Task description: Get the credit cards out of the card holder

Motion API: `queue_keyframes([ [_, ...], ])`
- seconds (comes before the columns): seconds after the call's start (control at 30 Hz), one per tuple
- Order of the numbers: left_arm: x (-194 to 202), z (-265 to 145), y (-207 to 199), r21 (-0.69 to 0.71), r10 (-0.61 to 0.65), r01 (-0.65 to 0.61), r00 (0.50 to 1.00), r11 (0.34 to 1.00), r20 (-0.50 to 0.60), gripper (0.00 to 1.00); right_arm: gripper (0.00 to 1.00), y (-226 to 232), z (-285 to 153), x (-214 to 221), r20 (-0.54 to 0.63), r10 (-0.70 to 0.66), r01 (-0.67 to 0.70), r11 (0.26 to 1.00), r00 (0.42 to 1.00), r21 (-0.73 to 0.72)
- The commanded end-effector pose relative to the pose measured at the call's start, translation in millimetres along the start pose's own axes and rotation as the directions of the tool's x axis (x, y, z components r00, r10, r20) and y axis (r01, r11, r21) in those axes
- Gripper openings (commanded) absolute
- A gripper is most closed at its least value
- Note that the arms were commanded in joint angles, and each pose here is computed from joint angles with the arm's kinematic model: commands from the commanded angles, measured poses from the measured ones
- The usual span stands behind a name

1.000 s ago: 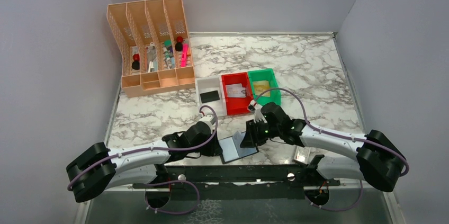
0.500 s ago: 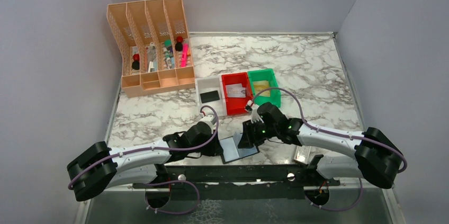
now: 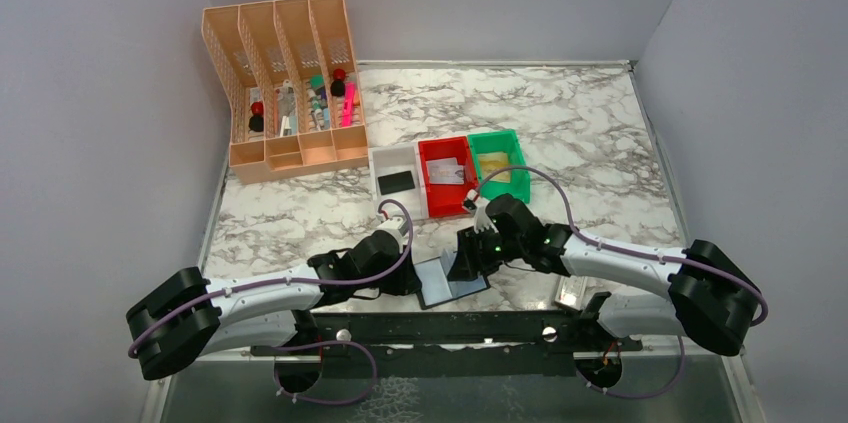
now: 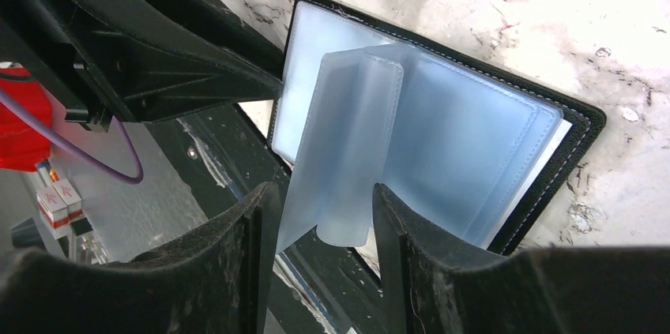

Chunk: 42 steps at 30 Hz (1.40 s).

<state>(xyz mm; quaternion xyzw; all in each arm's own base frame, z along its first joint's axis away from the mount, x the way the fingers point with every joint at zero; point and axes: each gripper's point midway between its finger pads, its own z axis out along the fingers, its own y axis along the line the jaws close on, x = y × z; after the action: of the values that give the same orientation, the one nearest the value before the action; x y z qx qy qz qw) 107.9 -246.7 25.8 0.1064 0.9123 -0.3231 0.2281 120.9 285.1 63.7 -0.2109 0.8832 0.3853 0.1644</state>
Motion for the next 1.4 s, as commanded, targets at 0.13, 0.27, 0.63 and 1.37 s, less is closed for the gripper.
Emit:
queue_keyframes([
  [0.13,-3.9,-2.4,-2.9,0.005,0.014,-0.014,1.0,1.0,0.021,0.27,0.55,12.7,0.8,2.2,0.001,-0.01,0.01,0.997,1.0,-0.076],
  [0.27,-4.4,-2.9,-3.3,0.006,0.012,-0.012,1.0,1.0,0.024,0.27,0.57,14.7,0.8,3.6,-0.004,-0.014,0.014,0.996,1.0,-0.091],
  [0.63,-5.0,-4.3,-4.3,0.006,0.014,-0.014,1.0,1.0,0.025,0.27,0.54,-11.7,3.0,5.3,-0.01,-0.005,0.005,0.999,1.0,0.052],
  [1.37,-5.3,-4.2,-4.8,-0.002,0.015,-0.015,1.0,1.0,0.023,0.27,0.83,20.0,-3.2,2.9,0.011,-0.042,0.043,0.992,0.999,-0.122],
])
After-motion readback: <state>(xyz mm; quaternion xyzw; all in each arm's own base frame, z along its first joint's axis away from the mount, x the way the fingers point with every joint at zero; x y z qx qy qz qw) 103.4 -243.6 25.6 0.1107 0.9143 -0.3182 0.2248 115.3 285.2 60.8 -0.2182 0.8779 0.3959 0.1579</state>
